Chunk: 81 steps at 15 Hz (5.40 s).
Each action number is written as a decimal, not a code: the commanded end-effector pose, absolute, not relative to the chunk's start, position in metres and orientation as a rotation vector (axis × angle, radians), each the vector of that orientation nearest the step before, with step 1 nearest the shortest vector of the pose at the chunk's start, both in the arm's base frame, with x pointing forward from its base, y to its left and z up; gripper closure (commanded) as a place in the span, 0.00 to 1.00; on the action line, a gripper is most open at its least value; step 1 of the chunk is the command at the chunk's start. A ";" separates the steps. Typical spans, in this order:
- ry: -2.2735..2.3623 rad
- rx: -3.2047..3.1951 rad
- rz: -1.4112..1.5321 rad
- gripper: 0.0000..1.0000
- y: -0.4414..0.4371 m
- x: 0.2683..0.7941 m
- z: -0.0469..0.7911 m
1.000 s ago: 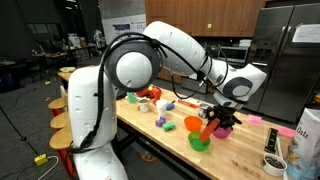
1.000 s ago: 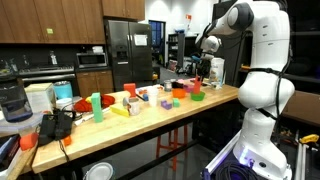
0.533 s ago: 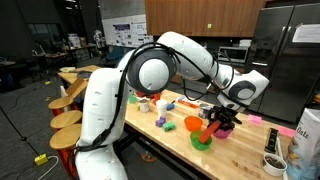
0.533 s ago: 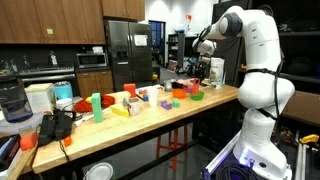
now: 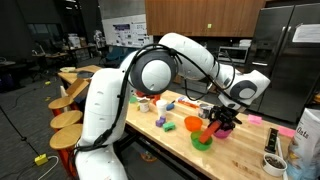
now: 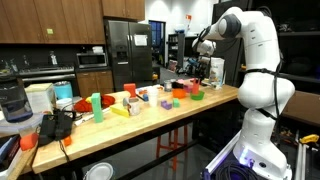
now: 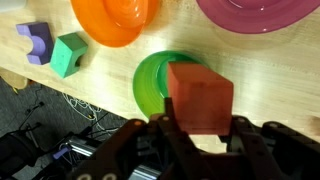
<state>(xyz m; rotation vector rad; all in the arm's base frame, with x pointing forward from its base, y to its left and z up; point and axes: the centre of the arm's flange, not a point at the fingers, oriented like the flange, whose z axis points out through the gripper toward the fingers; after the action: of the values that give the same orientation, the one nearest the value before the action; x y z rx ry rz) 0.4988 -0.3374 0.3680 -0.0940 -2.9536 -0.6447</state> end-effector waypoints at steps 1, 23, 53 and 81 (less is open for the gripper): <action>-2.954 -0.094 -0.645 0.60 -0.337 0.499 0.368; -2.861 -0.177 -0.171 0.85 -0.311 0.531 0.392; -2.879 -0.187 -0.090 0.00 -0.301 0.544 0.387; -2.866 -0.262 -0.105 0.84 -0.313 0.541 0.352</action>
<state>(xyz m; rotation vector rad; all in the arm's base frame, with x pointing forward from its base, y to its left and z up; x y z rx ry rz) 0.5473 -0.3101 0.3419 -0.2328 -2.8251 -0.1049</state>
